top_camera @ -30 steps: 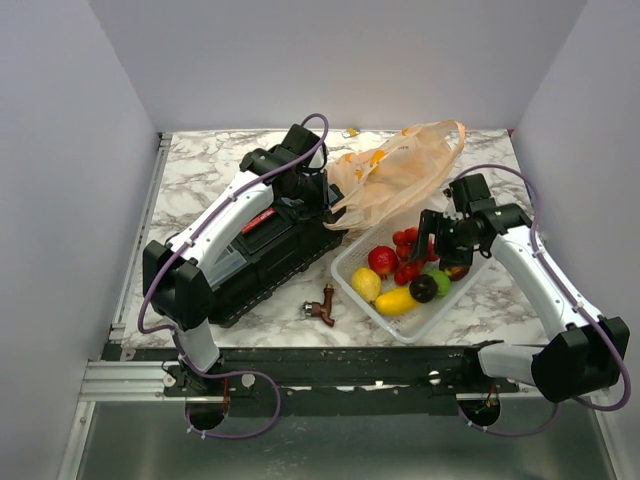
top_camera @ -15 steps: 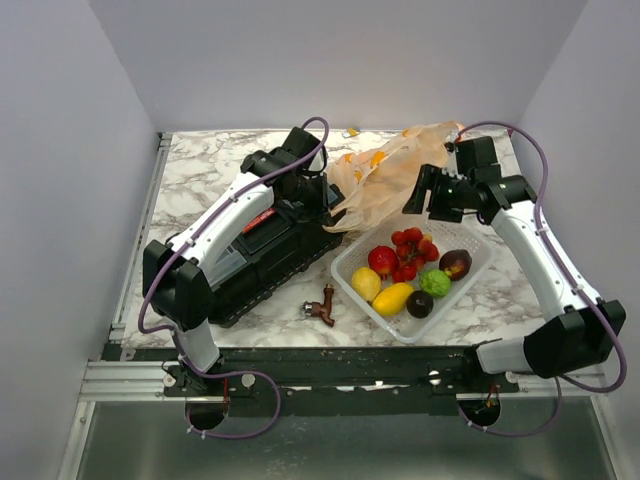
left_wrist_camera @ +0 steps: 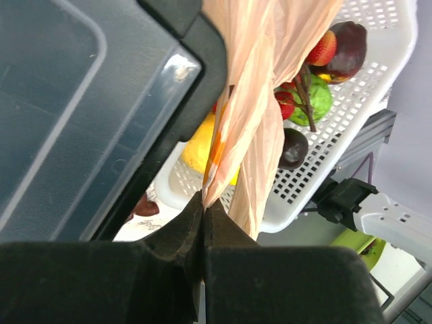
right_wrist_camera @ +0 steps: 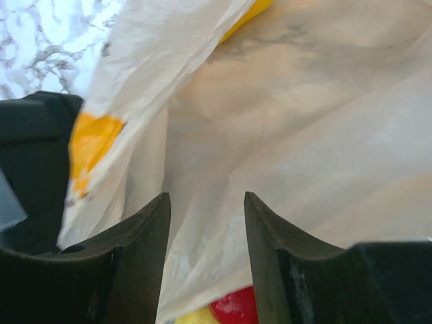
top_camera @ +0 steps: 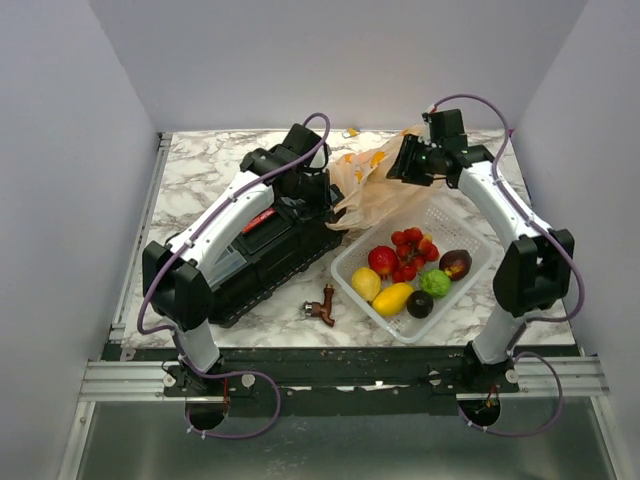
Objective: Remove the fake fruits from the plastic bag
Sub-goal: Take out the fake fruit from the plastic bag.
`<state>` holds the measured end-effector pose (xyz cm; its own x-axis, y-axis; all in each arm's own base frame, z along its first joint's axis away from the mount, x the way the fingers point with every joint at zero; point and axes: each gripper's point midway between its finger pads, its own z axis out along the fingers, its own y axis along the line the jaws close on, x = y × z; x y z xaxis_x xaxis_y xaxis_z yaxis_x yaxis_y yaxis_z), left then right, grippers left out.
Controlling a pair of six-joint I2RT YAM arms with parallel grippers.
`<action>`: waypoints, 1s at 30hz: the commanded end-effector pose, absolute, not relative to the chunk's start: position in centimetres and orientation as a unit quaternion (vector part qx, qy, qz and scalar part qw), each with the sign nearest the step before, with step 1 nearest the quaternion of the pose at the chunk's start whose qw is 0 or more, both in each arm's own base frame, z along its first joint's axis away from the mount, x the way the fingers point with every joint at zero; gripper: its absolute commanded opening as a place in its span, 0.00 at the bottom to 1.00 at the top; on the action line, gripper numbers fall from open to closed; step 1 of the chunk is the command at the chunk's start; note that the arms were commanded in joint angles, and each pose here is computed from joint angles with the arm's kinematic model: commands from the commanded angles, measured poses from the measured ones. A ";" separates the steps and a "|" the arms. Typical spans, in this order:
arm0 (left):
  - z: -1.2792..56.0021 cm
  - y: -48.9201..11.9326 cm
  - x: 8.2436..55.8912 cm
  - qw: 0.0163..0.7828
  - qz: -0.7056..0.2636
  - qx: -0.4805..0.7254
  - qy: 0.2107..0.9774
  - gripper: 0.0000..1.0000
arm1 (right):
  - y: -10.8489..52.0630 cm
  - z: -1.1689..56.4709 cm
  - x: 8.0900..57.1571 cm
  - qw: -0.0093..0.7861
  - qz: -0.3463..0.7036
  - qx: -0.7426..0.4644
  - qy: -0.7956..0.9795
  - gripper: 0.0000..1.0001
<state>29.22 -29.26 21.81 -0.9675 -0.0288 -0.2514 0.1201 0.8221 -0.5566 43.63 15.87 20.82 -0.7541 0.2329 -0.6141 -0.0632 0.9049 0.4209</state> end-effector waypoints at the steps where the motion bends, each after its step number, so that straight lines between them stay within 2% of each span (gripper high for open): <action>1: 23.5 -30.4 29.3 0.130 -0.323 0.045 0.936 0.00 | 16.4 18.8 46.9 0.350 0.214 0.048 0.911 0.48; 11: 22.9 -32.2 28.7 0.105 -0.338 0.063 0.933 0.00 | 17.8 13.3 50.1 0.326 0.235 0.106 0.910 0.48; 24: 21.9 -33.5 27.3 0.081 -0.340 0.082 0.933 0.00 | 21.9 9.1 54.5 0.277 0.350 0.230 0.865 0.53; 30: 22.0 -33.8 27.2 0.078 -0.340 0.088 0.933 0.00 | 24.0 8.3 56.1 0.255 0.412 0.248 0.839 0.60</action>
<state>27.47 -33.17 21.35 -0.9770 0.0796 -0.1981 0.1861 0.7719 -0.6079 54.03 22.10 6.80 -0.7550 0.5888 -0.2886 0.2385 0.6565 0.7156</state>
